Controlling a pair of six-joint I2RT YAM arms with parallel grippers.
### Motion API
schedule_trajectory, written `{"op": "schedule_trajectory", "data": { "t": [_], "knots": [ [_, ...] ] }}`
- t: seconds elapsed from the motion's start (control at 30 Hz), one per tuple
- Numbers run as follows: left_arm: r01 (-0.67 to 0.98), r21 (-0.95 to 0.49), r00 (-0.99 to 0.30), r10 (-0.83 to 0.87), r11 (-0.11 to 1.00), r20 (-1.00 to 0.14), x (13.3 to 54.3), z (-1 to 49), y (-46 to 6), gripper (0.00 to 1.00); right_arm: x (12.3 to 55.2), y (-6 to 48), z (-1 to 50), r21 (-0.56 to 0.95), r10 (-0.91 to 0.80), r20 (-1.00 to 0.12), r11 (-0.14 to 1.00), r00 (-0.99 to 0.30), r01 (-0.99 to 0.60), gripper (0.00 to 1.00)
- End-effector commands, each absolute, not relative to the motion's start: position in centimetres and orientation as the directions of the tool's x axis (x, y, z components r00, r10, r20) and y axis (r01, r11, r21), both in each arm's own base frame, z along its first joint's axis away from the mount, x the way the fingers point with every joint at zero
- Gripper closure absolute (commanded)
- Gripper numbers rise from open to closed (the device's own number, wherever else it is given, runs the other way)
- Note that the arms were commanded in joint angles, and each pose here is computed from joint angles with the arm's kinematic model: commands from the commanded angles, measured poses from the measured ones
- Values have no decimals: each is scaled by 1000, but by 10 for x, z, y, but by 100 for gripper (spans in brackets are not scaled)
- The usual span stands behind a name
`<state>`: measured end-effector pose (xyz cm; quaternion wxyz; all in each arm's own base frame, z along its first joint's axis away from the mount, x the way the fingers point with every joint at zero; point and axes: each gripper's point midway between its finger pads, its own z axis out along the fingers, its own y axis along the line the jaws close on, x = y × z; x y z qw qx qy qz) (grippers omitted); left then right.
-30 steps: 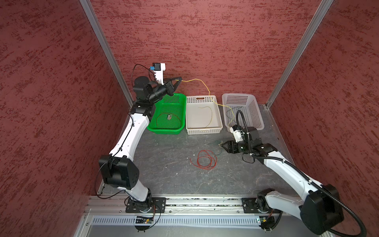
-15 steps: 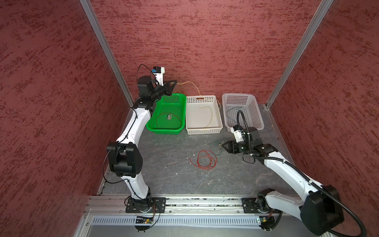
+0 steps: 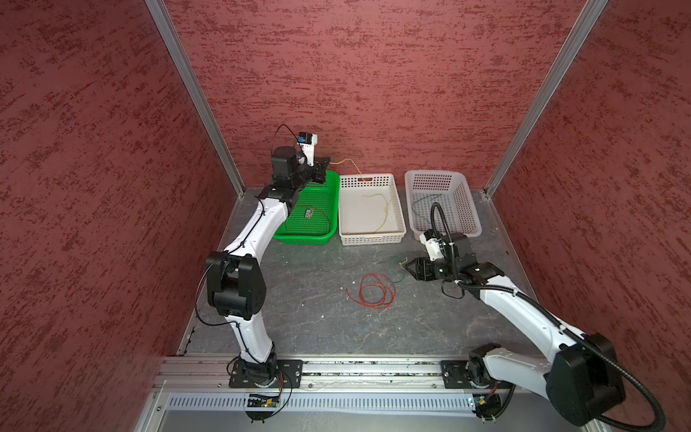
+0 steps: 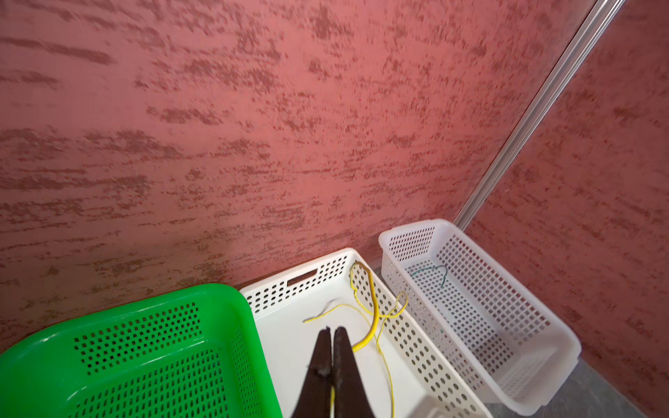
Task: Untangle and sort cables by color
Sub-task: Place the cable into the container.
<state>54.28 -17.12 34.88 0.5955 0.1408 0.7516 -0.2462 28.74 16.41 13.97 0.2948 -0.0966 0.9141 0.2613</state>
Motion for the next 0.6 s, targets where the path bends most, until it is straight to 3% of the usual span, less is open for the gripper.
{"op": "schedule_trajectory", "data": {
  "t": [0.0,0.23,0.57],
  "knots": [
    [477,-77,-245,49,875,-968,541,321,-190,100,294,162,140,414,-11,-606,849,-795,-328,34],
    [462,108,-216,230,880,-949,516,284,-236,100,294,161,138,413,-9,-604,852,-797,-322,34],
    [453,194,-274,343,870,-899,464,231,-263,100,293,161,131,414,-11,-599,852,-800,-321,35]
  ]
}}
